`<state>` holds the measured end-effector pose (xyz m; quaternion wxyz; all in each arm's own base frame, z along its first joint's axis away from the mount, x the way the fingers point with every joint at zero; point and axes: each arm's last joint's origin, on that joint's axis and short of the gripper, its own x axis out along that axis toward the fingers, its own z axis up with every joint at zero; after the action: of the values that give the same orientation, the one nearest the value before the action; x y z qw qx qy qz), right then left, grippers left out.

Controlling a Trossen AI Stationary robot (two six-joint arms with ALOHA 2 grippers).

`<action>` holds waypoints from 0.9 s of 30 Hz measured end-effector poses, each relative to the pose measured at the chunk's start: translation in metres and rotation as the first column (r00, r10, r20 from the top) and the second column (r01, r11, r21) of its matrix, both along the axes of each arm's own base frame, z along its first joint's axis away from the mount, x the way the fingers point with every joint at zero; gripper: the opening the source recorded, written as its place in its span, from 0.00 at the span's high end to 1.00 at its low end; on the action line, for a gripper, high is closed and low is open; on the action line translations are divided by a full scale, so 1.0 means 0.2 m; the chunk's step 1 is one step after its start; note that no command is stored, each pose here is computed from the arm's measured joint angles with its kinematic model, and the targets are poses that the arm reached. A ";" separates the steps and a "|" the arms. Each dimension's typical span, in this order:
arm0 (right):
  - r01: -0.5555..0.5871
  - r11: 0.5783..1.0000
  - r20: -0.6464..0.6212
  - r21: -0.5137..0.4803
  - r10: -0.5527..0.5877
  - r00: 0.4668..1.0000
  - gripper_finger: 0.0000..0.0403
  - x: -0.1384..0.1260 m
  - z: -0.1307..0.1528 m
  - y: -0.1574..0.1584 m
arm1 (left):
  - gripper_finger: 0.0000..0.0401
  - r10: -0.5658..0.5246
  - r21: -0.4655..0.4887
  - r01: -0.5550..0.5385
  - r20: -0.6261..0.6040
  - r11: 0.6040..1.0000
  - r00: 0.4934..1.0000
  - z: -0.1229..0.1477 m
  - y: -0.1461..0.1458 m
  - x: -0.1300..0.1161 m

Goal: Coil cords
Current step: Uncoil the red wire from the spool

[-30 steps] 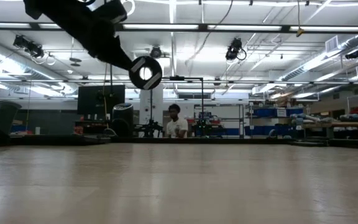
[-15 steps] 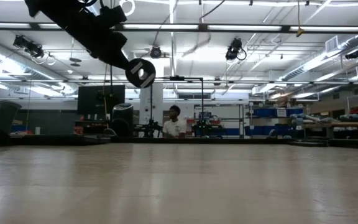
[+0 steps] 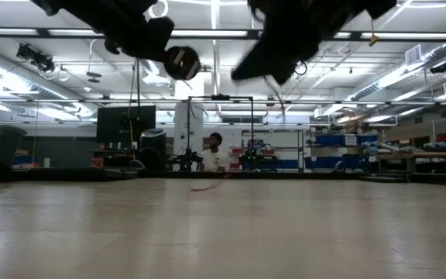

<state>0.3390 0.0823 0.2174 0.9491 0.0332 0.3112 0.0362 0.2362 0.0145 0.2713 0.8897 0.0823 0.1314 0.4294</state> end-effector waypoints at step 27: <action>0.265 0.951 0.049 -0.159 -0.260 0.964 0.82 -0.21 0.26 -0.15 | 1.00 -0.563 -0.025 0.573 0.158 0.819 0.812 0.07 -0.14 0.06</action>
<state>0.2971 0.0520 0.2700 0.9491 -0.0044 0.2931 -0.1156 0.2482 -0.0130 0.2857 0.9867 0.0547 0.0519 0.1441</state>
